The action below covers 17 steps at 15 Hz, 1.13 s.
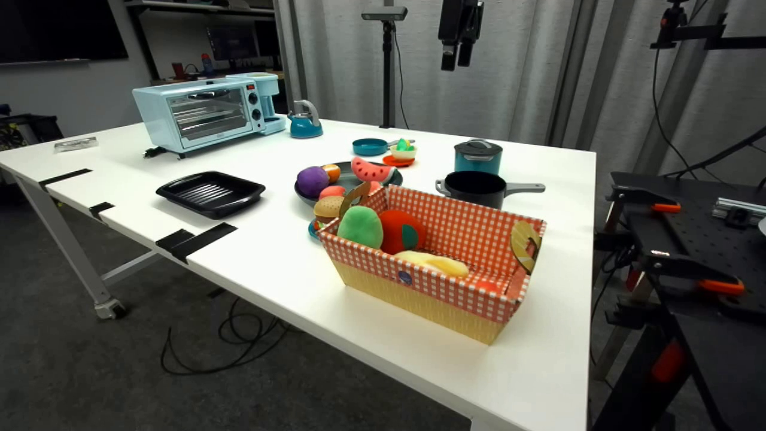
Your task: Transfer the lid from the black pot to the blue pot
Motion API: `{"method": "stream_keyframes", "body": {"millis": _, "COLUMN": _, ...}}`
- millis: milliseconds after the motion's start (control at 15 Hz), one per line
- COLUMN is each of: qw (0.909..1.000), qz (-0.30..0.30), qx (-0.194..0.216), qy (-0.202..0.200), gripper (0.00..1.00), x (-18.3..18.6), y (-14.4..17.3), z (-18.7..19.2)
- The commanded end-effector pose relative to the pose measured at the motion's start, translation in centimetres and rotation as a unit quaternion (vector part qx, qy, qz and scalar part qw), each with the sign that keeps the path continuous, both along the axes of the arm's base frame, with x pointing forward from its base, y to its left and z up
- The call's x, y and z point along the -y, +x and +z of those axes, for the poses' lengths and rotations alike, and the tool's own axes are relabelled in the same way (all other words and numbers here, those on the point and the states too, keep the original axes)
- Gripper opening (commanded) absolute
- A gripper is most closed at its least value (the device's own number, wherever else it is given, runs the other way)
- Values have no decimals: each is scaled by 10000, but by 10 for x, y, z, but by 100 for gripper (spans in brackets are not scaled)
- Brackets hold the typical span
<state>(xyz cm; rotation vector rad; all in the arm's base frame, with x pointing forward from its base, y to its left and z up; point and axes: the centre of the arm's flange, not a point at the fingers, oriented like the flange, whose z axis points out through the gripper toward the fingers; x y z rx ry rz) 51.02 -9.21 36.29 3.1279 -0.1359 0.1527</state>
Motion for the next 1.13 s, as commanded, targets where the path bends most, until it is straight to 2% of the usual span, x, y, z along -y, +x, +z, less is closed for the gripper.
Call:
{"method": "stream_keyframes", "body": {"millis": 0, "qw": 9998, "qz": -185, "qx": 48, "qy": 4, "gripper": 100, "x": -12, "y": -2, "z": 21}}
{"method": "stream_keyframes", "body": {"millis": 133, "qw": 9996, "qz": -252, "qx": 82, "qy": -11, "gripper": 100, "x": -14, "y": -1, "z": 23}}
{"method": "stream_keyframes", "body": {"millis": 200, "qw": 9999, "qz": -122, "qx": 109, "qy": 11, "gripper": 100, "x": -9, "y": 1, "z": 11}}
{"method": "stream_keyframes", "body": {"millis": 1067, "qw": 9998, "qz": -167, "qx": 126, "qy": 15, "gripper": 100, "x": -11, "y": 2, "z": 13}}
